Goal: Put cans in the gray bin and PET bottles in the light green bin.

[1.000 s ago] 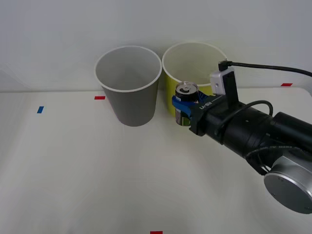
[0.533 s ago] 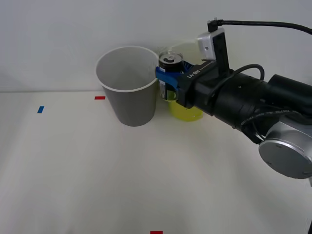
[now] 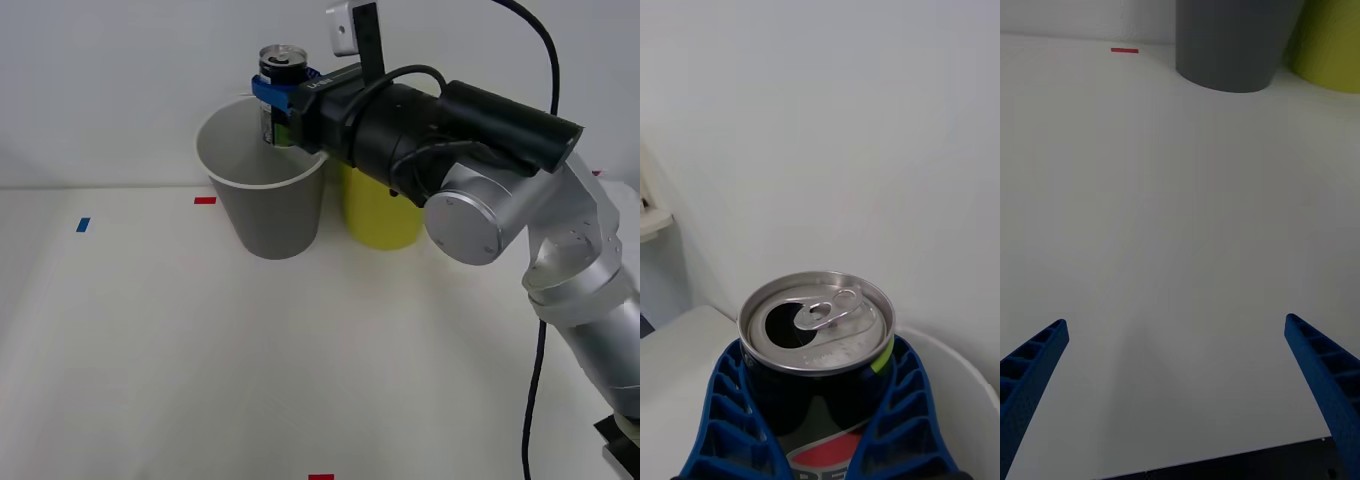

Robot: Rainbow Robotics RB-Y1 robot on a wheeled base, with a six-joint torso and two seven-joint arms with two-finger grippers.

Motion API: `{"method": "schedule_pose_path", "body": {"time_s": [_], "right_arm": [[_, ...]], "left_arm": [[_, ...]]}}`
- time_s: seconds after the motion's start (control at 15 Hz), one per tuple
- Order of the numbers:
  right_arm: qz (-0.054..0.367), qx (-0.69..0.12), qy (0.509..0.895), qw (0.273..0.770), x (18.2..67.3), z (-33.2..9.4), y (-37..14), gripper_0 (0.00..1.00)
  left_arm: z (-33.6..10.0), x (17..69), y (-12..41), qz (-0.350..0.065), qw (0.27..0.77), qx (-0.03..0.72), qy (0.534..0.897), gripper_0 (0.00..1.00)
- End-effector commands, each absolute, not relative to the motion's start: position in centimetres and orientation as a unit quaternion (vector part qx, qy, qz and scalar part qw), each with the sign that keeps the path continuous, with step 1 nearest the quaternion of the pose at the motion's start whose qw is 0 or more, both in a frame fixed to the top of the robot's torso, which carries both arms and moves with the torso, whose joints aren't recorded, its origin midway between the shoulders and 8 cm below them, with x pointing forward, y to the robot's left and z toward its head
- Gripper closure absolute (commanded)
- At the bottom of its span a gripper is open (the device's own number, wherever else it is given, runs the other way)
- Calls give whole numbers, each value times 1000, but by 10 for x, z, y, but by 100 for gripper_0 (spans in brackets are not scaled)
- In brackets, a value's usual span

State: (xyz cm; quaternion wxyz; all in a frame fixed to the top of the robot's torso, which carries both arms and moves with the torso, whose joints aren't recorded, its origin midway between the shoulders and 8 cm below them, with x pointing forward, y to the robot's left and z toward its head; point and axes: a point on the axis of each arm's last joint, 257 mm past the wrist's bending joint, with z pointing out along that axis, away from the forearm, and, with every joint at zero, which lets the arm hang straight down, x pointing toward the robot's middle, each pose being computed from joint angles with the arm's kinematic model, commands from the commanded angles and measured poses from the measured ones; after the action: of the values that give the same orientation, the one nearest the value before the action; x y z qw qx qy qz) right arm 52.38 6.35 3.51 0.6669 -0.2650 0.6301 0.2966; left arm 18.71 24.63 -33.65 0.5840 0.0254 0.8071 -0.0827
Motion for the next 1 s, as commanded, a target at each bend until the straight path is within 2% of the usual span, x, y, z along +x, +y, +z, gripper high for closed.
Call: {"method": "schedule_pose_path", "body": {"time_s": [0.07, 0.53, 1.0], "right_arm": [[282, -271, 622, 678, 540, 37, 81, 100], [255, -262, 632, 683, 577, 22, 91, 100], [253, -257, 639, 679, 592, 22, 103, 100]], "left_arm": [[-336, 187, 246, -83, 584, 25, 807, 0], [-336, 187, 246, -83, 584, 25, 807, 0], [-336, 187, 246, -83, 584, 25, 807, 0]]}}
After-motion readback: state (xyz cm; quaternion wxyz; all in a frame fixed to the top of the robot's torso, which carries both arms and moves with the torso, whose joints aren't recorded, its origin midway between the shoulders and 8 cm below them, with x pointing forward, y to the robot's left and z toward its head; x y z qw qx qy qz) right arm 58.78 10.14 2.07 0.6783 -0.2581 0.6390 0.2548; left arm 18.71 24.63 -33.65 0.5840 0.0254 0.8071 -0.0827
